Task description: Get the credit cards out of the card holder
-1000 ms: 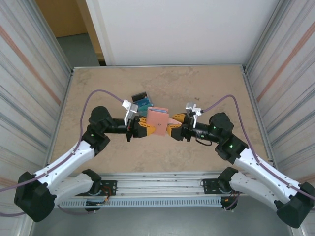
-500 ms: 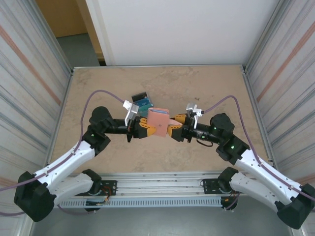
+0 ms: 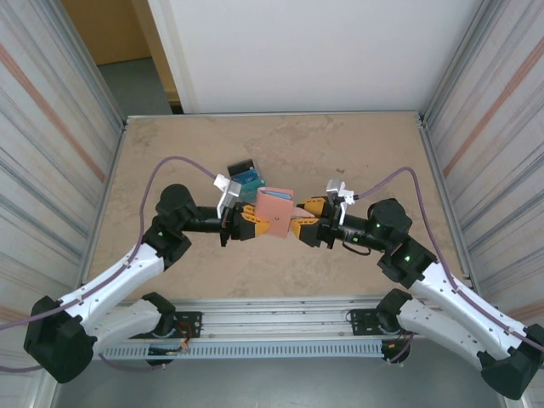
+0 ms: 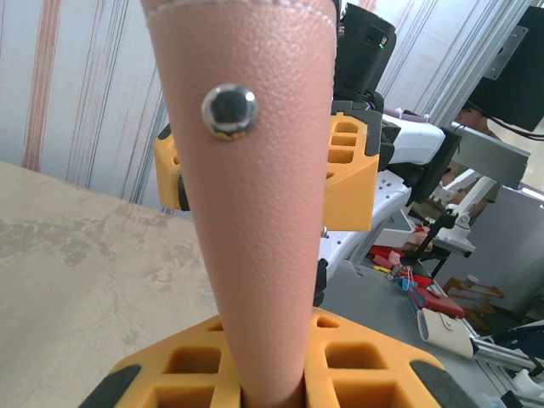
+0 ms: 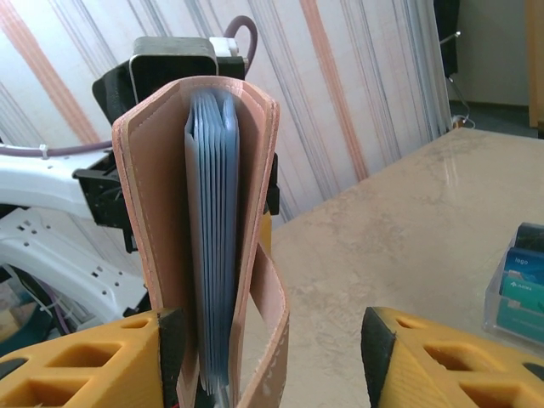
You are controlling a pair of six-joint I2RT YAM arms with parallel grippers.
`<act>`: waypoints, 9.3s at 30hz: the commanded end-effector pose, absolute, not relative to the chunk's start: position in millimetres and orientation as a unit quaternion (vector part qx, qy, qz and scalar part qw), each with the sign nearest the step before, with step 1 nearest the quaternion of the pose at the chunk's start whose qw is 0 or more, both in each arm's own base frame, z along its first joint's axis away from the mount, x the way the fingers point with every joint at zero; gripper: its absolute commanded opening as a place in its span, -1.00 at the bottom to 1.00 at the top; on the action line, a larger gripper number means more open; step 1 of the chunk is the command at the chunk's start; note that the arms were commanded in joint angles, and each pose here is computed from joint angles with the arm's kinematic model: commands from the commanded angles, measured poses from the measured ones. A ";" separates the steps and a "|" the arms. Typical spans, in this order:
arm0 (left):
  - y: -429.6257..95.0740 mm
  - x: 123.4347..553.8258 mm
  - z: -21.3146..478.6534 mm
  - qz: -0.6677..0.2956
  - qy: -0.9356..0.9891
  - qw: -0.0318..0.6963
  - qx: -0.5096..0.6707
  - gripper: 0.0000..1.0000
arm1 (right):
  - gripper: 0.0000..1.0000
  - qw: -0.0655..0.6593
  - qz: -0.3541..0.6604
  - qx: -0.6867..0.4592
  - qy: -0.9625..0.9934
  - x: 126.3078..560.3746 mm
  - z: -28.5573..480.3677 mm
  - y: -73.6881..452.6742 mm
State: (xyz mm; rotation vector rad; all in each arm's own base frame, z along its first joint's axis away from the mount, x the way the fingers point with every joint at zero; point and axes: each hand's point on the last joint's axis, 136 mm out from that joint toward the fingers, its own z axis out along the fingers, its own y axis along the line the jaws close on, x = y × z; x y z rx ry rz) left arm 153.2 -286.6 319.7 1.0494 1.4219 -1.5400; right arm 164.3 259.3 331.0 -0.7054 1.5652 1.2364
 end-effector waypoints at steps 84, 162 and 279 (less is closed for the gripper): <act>-310.9 231.9 249.3 -0.557 0.724 0.335 0.231 0.59 | -1.00 0.440 0.335 -0.154 0.819 234.9 289.9 246.8; -304.8 193.0 305.4 -0.623 0.659 0.296 0.301 -0.51 | -0.30 0.437 0.243 -0.296 0.814 226.3 234.6 270.5; -320.5 216.9 126.7 -0.499 0.836 0.145 0.174 -1.00 | -0.13 0.315 0.192 0.023 0.929 270.8 177.6 190.3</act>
